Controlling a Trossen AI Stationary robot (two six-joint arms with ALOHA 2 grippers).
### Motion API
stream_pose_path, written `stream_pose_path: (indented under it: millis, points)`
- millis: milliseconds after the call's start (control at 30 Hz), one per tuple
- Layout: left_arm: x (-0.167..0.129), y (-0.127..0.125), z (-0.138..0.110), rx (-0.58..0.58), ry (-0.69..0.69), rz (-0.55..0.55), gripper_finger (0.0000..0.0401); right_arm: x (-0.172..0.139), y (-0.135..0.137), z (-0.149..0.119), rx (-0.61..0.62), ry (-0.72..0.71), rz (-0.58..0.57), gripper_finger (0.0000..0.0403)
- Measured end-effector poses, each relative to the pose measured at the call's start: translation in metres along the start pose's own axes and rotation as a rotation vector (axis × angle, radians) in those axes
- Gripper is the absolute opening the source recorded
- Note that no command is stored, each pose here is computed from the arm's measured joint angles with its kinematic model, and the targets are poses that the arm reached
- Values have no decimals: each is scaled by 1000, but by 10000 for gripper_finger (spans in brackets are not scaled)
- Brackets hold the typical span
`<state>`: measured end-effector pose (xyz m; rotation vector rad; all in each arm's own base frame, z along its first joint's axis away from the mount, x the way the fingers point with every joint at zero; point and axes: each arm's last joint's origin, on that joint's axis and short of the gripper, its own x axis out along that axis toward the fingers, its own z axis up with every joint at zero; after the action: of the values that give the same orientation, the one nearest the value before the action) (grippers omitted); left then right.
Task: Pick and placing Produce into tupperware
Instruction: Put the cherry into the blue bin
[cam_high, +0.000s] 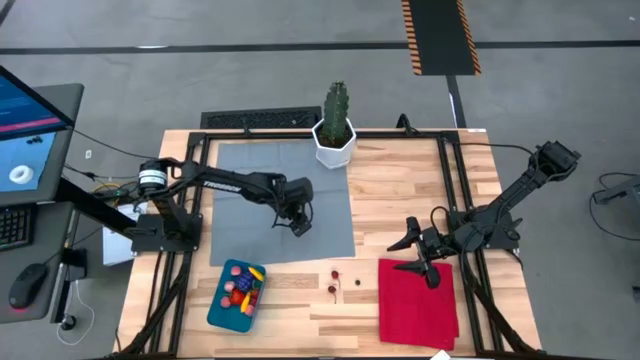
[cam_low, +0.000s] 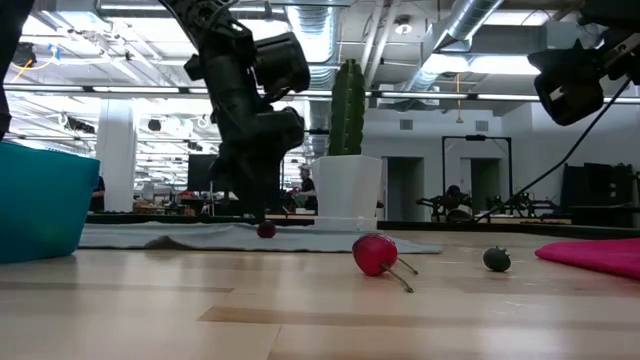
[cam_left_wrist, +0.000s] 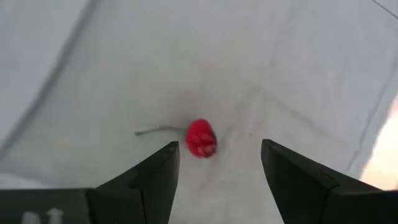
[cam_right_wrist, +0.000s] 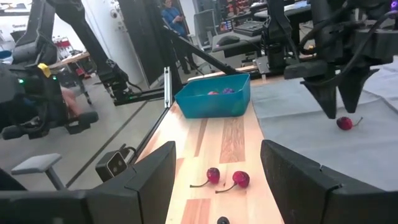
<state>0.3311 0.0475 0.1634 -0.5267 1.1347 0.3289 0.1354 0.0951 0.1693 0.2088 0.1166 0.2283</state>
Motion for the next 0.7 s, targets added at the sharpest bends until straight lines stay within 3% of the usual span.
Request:
stream_pose_path:
  millis: [133, 300, 700]
  points:
    - [0, 1, 2, -35, -23, 47, 217, 0, 0, 0, 15, 1, 0, 259]
    - [1, 5, 3, -207, -42, 72, 217, 0, 0, 0, 16, 2, -1, 259]
    - [1, 3, 0, -284, -32, 89, 217, 0, 0, 0, 16, 3, -1, 259]
